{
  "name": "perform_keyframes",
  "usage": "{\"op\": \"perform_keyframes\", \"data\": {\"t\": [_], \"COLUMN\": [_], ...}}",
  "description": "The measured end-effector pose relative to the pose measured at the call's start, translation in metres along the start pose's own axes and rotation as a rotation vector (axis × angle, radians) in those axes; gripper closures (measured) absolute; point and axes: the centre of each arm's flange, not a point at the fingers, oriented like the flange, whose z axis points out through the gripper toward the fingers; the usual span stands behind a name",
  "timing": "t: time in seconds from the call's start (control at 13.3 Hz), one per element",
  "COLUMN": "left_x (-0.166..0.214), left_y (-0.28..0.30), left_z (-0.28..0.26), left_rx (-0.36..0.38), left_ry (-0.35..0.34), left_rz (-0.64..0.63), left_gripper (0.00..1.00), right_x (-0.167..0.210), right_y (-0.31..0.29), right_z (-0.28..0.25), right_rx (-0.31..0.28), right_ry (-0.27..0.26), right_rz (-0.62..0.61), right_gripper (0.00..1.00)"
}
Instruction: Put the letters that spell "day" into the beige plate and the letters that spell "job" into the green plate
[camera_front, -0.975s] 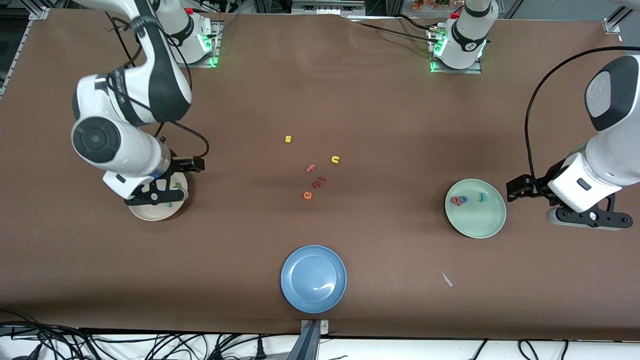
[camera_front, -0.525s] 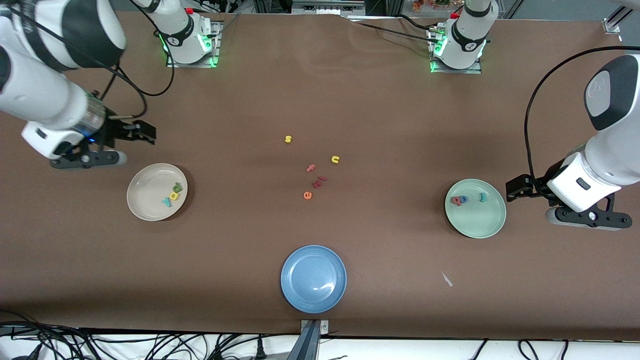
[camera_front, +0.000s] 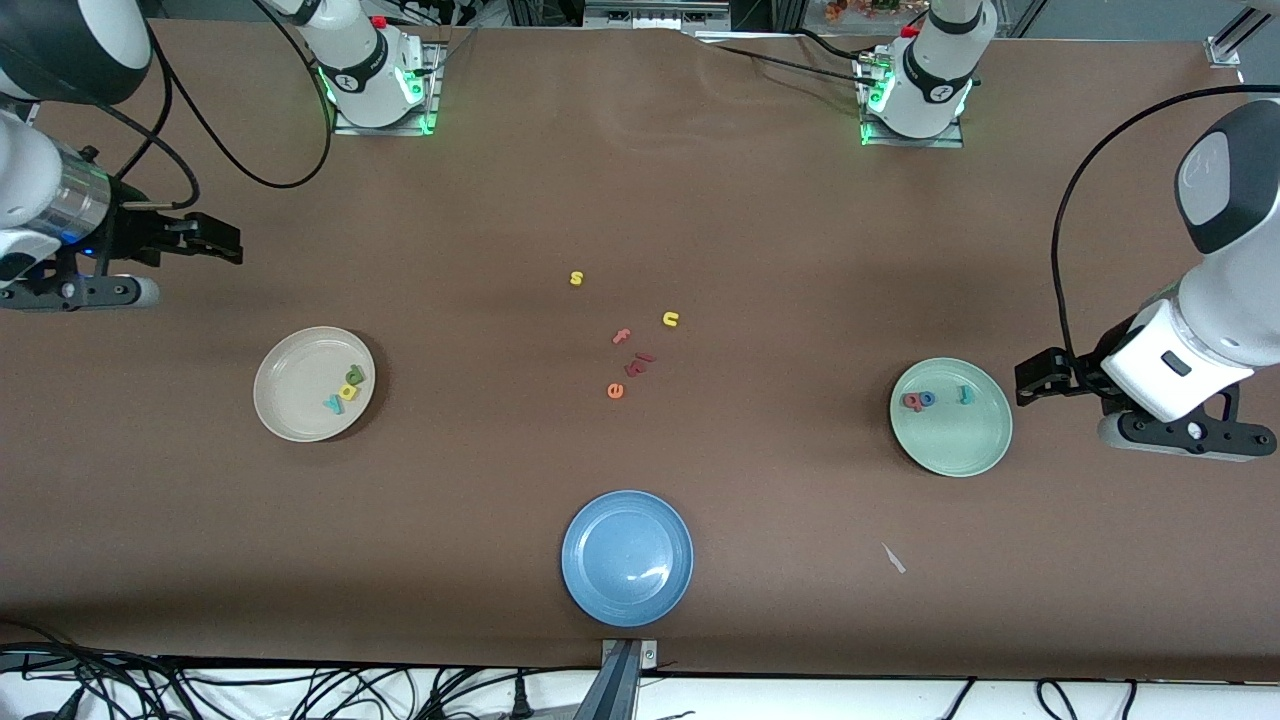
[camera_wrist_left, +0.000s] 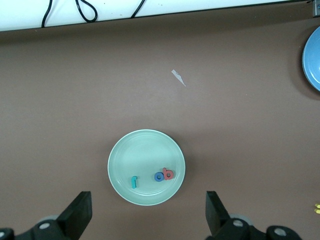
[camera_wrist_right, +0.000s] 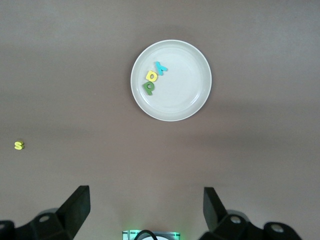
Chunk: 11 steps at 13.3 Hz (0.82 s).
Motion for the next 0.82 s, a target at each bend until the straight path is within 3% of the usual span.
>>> {"op": "perform_keyframes", "data": {"t": [0.82], "left_x": [0.0], "left_y": [-0.002], "left_z": [0.0], "left_rx": [0.001], "left_ry": [0.0], "left_rz": [-0.003], "left_gripper": [0.0], "right_x": [-0.002], "right_y": [0.02], "right_z": [-0.005], "right_rx": [0.004], "right_ry": [-0.011], "right_rz": [-0.022], "right_gripper": [0.0]}}
